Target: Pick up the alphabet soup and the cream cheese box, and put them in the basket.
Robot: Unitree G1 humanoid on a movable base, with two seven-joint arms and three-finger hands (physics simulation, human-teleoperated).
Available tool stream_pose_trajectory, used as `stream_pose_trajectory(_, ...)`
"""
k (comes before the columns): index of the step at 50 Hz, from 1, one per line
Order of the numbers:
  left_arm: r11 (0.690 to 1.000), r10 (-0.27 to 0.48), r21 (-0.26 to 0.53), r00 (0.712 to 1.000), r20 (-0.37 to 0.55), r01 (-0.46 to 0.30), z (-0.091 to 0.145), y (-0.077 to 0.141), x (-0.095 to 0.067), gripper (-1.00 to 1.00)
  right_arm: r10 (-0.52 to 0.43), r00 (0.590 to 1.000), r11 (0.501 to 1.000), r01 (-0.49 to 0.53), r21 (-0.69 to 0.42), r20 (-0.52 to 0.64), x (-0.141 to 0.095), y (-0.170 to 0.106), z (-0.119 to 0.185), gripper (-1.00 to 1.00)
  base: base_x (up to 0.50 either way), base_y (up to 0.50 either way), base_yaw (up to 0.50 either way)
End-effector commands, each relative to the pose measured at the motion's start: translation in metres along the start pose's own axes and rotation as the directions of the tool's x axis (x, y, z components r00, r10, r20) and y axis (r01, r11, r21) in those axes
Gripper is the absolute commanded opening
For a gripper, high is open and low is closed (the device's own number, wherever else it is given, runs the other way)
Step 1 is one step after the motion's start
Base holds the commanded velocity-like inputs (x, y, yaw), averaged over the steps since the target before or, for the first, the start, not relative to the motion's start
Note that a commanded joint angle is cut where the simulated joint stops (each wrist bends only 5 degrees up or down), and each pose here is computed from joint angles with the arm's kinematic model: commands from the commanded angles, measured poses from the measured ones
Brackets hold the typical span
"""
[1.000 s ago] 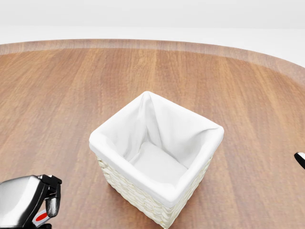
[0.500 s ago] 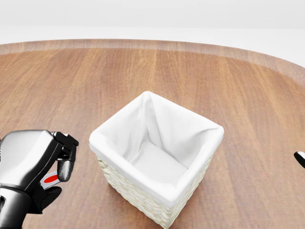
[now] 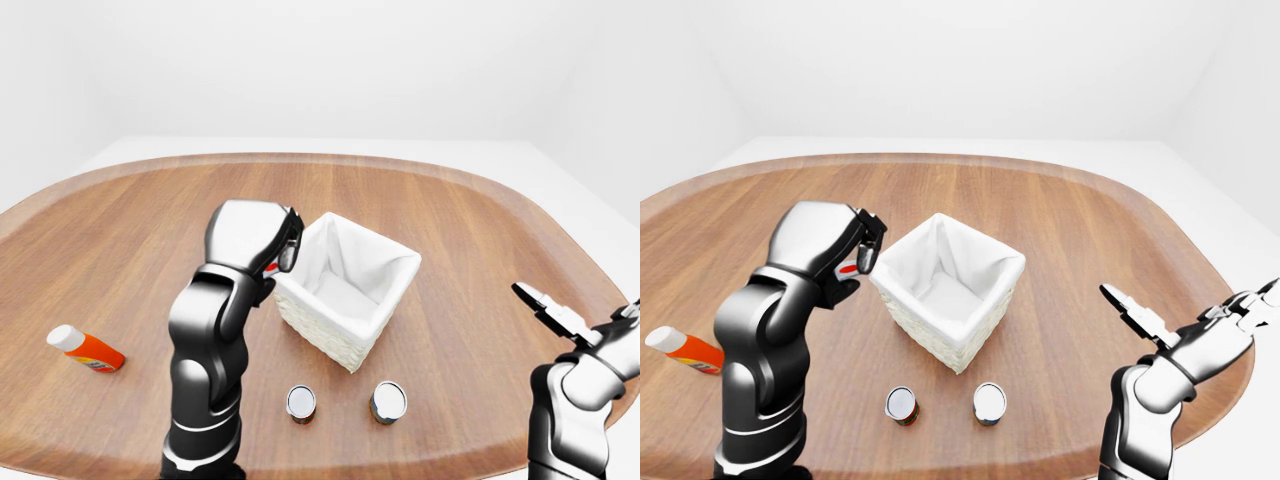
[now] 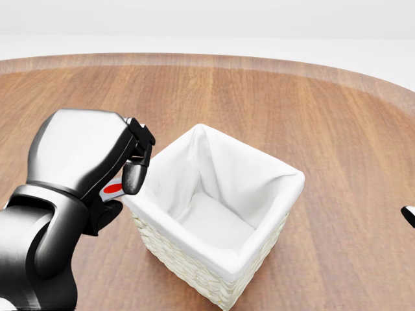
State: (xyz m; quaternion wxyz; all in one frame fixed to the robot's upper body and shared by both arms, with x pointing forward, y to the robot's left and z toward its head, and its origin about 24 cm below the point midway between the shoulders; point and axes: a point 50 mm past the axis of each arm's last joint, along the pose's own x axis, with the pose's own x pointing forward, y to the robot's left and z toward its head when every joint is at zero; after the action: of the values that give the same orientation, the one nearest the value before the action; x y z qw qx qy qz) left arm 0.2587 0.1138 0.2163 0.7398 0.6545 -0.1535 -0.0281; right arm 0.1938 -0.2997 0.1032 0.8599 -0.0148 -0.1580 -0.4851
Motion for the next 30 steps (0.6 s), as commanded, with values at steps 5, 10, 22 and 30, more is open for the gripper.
stream_pose_trajectory(5, 0.991, 0.077, 0.102, 0.994, 0.075, -0.085, 0.040, 0.026, 0.031, -1.00, -0.003, 1.000, 1.000, 0.003, 0.008, 0.004, -0.001, -0.001, 0.002, 1.00, 0.00, 0.00, 0.00)
stream_pose_trajectory(10, 0.988, 0.106, 0.105, 0.989, 0.100, -0.117, 0.051, 0.036, 0.037, -1.00, -0.004, 1.000, 1.000, 0.004, 0.008, 0.004, 0.000, -0.001, 0.002, 1.00, 0.00, 0.00, 0.00)
stream_pose_trajectory(22, 0.980, 0.113, 0.149, 0.986, 0.125, -0.131, 0.068, 0.042, 0.047, -1.00, -0.005, 1.000, 1.000, 0.005, 0.009, 0.002, -0.001, -0.001, 0.001, 1.00, 0.00, 0.00, 0.00)
stream_pose_trajectory(30, 0.990, 0.029, 0.134, 0.990, 0.139, -0.048, 0.078, 0.028, 0.060, -1.00, -0.005, 1.000, 1.000, 0.005, 0.013, 0.006, -0.001, -0.002, 0.003, 1.00, 0.00, 0.00, 0.00)
